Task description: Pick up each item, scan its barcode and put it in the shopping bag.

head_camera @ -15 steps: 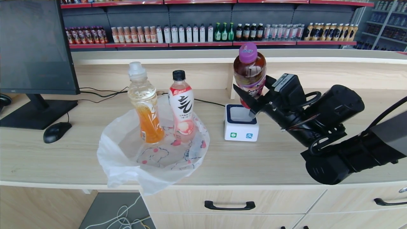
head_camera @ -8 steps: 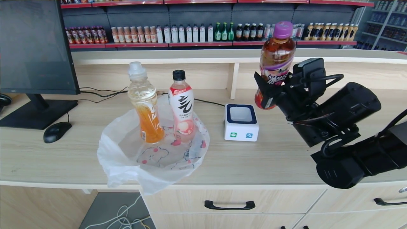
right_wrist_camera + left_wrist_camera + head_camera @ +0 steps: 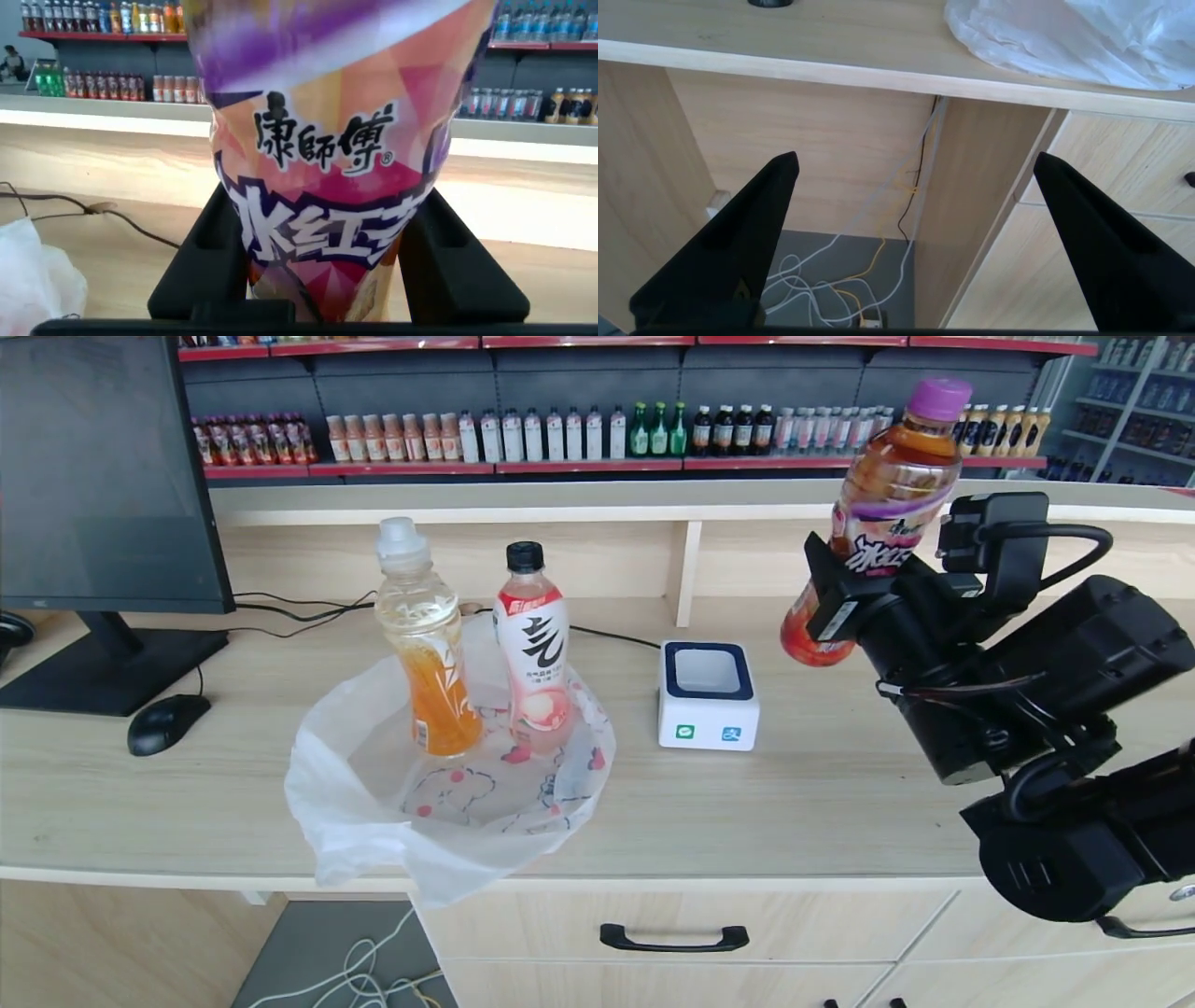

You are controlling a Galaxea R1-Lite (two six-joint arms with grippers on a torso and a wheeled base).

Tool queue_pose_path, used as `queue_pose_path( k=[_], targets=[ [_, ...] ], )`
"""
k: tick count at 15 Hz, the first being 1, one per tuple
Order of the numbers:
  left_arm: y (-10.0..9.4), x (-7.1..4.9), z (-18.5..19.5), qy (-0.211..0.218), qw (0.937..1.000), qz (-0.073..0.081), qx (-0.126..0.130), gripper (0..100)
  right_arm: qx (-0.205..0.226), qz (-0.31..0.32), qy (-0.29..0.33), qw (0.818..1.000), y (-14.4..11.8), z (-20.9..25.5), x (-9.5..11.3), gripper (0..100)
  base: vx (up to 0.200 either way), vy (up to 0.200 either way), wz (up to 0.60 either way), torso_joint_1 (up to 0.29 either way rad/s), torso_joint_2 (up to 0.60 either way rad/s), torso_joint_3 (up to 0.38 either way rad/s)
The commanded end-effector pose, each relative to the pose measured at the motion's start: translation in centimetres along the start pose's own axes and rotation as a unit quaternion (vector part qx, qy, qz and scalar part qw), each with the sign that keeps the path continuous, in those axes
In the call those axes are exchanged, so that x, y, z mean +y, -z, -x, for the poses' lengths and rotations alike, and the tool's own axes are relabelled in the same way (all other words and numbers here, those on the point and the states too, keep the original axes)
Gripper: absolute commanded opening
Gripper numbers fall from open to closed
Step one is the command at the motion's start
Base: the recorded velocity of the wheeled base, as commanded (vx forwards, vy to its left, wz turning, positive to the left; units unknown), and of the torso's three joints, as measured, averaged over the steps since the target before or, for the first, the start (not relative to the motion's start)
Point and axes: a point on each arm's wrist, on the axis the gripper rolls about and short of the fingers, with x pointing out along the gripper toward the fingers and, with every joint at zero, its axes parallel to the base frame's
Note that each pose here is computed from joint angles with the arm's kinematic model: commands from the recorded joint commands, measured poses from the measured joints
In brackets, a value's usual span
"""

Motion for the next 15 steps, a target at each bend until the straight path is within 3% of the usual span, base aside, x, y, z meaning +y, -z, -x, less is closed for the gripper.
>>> queue_pose_path(
  k=[1,7,13,15],
  targets=[
    [0.0,0.0,0.0,0.0,1.0,0.0,0.0,100,0.003,-0.003,0.001,1.0,-0.5,0.7,-0.3,0,-0.2,0.0,0.0,0.002,0.01,0.012],
    [0.0,0.0,0.0,0.0,1.0,-0.001,0.0,100,0.013,-0.027,0.002,1.0,-0.6,1.6,-0.6,0,-0.2,0.0,0.0,0.002,0.0,0.004],
    [0.0,0.0,0.0,0.0,1.0,-0.001,0.001,100,0.025,-0.036,-0.003,0.999,-0.5,2.5,-0.6,0,0.0,0.0,0.0,0.0,0.0,0.0],
    [0.0,0.0,0.0,0.0,1.0,-0.001,0.0,100,0.024,-0.04,-0.004,0.999,-0.6,2.5,-0.5,0,0.0,0.2,0.0,0.01,0.01,0.007]
  ],
)
